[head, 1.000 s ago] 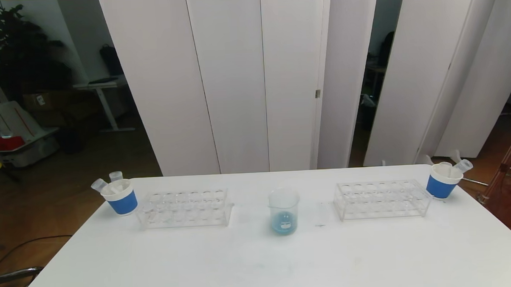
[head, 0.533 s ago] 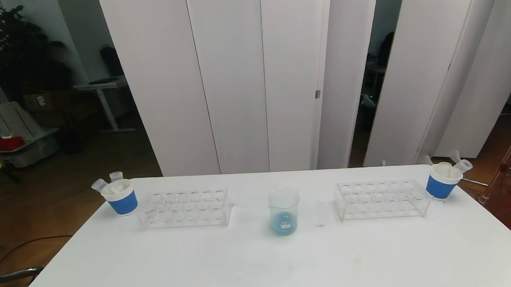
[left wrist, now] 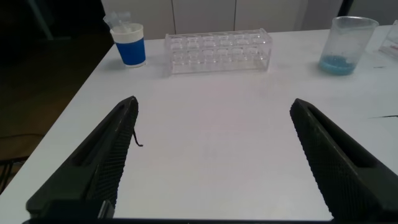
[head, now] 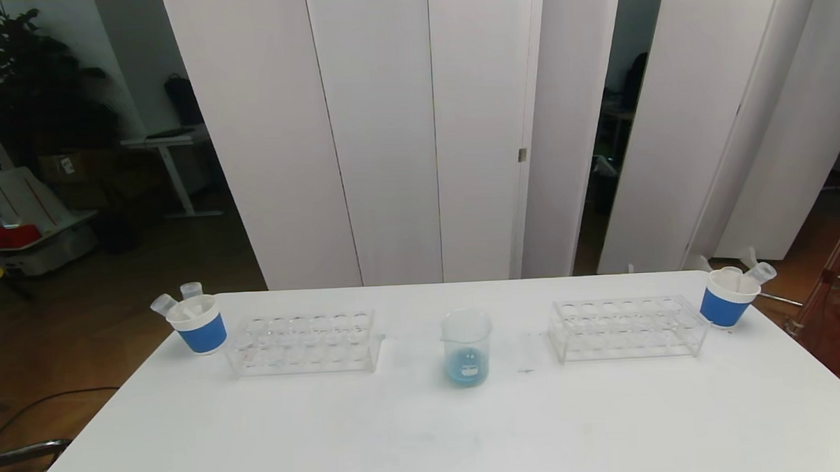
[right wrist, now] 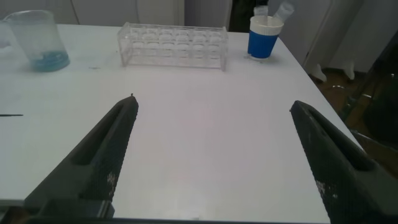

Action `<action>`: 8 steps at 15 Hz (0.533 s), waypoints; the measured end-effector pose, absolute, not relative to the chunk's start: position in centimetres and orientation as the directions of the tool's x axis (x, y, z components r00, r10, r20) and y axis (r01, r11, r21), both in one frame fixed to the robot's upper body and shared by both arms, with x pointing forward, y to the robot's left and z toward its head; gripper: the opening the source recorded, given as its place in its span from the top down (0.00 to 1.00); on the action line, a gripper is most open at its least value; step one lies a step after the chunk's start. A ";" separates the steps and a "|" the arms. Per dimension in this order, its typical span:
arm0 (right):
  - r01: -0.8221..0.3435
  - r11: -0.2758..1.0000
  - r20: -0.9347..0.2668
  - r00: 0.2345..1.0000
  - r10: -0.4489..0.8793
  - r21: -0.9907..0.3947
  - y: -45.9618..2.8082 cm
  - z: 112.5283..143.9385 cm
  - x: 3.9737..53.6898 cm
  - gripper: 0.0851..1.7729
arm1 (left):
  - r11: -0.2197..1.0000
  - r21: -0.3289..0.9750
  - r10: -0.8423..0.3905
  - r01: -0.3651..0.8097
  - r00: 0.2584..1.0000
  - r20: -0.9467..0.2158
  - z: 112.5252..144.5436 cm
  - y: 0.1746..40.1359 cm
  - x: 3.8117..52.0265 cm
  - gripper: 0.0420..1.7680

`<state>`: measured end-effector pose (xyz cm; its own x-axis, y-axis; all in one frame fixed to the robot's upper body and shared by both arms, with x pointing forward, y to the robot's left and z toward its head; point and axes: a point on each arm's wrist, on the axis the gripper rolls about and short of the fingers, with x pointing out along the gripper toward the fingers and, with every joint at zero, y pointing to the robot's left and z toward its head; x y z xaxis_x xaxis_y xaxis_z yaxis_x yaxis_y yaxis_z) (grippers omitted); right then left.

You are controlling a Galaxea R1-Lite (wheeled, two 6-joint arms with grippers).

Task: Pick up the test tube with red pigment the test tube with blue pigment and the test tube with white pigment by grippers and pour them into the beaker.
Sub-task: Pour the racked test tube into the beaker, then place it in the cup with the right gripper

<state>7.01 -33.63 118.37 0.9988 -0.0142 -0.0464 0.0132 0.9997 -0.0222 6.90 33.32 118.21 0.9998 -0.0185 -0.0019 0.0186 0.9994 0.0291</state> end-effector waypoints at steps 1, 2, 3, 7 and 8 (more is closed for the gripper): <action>0.010 1.000 -0.027 1.000 -0.011 -0.022 -33.6 118.4 6.9 0.01 | 0.999 0.029 -0.019 0.019 1.000 -0.002 118.2 33.3 6.9 0.01; 0.009 1.000 -0.003 1.000 -0.009 -0.016 -33.6 118.5 6.9 0.01 | 0.999 0.029 -0.019 0.019 1.000 -0.002 118.2 33.3 6.9 0.01; 0.006 1.000 0.009 1.000 -0.006 -0.011 -33.6 118.5 6.9 0.01 | 0.999 0.029 -0.019 0.019 1.000 -0.002 118.2 33.3 6.9 0.01; 0.006 1.000 0.009 1.000 -0.006 -0.007 -33.6 118.3 6.9 0.01 | 0.999 0.029 -0.019 0.019 1.000 -0.002 118.2 33.3 6.9 0.01; 0.007 1.000 0.007 1.000 -0.007 -0.007 -33.6 118.3 6.9 0.01 | 0.999 0.029 -0.019 0.019 1.000 -0.002 118.2 33.3 6.9 0.01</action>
